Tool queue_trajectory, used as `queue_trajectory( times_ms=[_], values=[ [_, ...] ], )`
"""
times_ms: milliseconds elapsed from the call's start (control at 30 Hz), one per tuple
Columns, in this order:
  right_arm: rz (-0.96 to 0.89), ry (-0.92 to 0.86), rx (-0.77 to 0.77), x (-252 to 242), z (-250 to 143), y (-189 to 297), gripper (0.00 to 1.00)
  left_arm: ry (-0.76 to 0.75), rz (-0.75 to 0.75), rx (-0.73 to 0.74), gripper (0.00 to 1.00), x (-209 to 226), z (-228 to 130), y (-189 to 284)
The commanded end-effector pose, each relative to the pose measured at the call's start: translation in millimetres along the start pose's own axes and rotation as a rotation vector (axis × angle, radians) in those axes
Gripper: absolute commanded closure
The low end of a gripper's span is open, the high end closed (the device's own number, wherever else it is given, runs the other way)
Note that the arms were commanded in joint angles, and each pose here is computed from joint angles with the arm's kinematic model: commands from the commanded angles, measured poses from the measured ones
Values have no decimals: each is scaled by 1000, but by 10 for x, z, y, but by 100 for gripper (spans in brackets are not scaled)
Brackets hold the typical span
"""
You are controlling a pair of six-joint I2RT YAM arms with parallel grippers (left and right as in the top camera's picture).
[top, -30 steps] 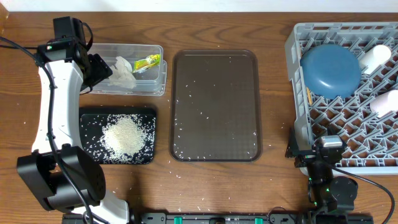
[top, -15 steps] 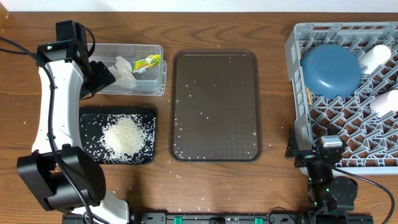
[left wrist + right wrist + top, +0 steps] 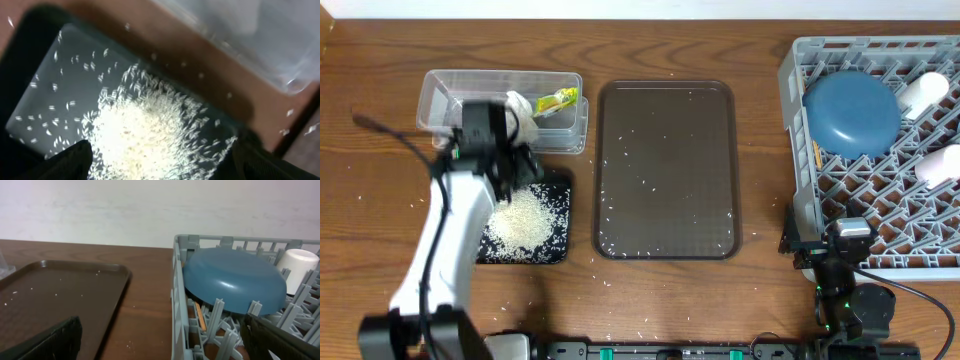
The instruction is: Sort waste into correct bins and load items into the dishwasher rack
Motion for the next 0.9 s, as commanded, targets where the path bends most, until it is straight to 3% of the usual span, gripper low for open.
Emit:
queue_trajectory(
  times_ms=[0,467,867],
  values=[
    [-9,7,-5,-18,2,4,1,-1,1,-9,8,101,-314,-52],
    [-9,7,-5,-18,2,4,1,63,-136,-380,8,322,-1061,-250],
    [-9,7,-5,-18,2,4,1,97,-175,-475,8,413,-1351,-311]
  ],
)
Point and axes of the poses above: each gripper's point midway between its finger pads, its own y axis back along the fingers, its own x axis along the line the jaws close on, z = x × y, the point moved 10 cm from there along y, back along the fingers, and after that the axes turned 9 degrees about -y, right-handed, at the moved point
